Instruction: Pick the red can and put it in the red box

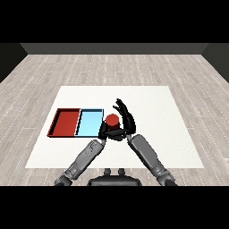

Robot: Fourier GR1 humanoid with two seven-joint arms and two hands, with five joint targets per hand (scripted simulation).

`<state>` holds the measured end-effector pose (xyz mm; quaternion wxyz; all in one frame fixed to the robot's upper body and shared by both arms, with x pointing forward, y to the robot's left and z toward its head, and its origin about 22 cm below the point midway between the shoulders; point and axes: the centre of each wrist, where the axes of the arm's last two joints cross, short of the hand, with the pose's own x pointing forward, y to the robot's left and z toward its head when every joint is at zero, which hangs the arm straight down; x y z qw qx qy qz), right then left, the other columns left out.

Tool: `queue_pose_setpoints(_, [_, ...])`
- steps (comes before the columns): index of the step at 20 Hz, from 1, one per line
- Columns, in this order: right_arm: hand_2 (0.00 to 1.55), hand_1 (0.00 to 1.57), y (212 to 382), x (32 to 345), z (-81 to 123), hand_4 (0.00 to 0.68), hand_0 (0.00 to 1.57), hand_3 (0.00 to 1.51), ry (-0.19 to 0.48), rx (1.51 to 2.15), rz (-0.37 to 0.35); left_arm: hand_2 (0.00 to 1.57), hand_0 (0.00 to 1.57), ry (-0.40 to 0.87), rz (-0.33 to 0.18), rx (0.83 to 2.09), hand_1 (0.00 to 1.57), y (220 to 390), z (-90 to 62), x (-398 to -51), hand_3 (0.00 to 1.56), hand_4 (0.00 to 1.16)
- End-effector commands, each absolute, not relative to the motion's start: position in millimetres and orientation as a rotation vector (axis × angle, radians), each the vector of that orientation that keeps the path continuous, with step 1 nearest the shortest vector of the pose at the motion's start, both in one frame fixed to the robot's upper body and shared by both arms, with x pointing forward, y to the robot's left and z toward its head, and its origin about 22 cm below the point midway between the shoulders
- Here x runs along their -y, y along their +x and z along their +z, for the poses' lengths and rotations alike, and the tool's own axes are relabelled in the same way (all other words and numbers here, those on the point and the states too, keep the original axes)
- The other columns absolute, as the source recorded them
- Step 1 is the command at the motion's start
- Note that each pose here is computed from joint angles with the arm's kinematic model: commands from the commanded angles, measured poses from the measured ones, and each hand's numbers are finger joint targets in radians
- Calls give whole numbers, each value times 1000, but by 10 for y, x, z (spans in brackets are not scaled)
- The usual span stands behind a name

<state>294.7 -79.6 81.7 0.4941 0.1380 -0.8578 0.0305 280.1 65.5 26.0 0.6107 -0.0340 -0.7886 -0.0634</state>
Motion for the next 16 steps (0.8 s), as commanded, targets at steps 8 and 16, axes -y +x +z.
queue_pose_setpoints(8, [0, 0, 2702, 1453, 1399, 0, 0, 0, 215, 2258, -39, 1554, 1571, 11, -100, 1821, 1571, 2769, 160, -991, 1453, 1117])
queue_pose_setpoints(16, [0, 0, 2602, 2186, 1004, 0, 0, 0, 146, 2172, -168, 1571, 1571, 97, -118, 1878, 1571, 2873, 474, -1636, 1460, 1121])
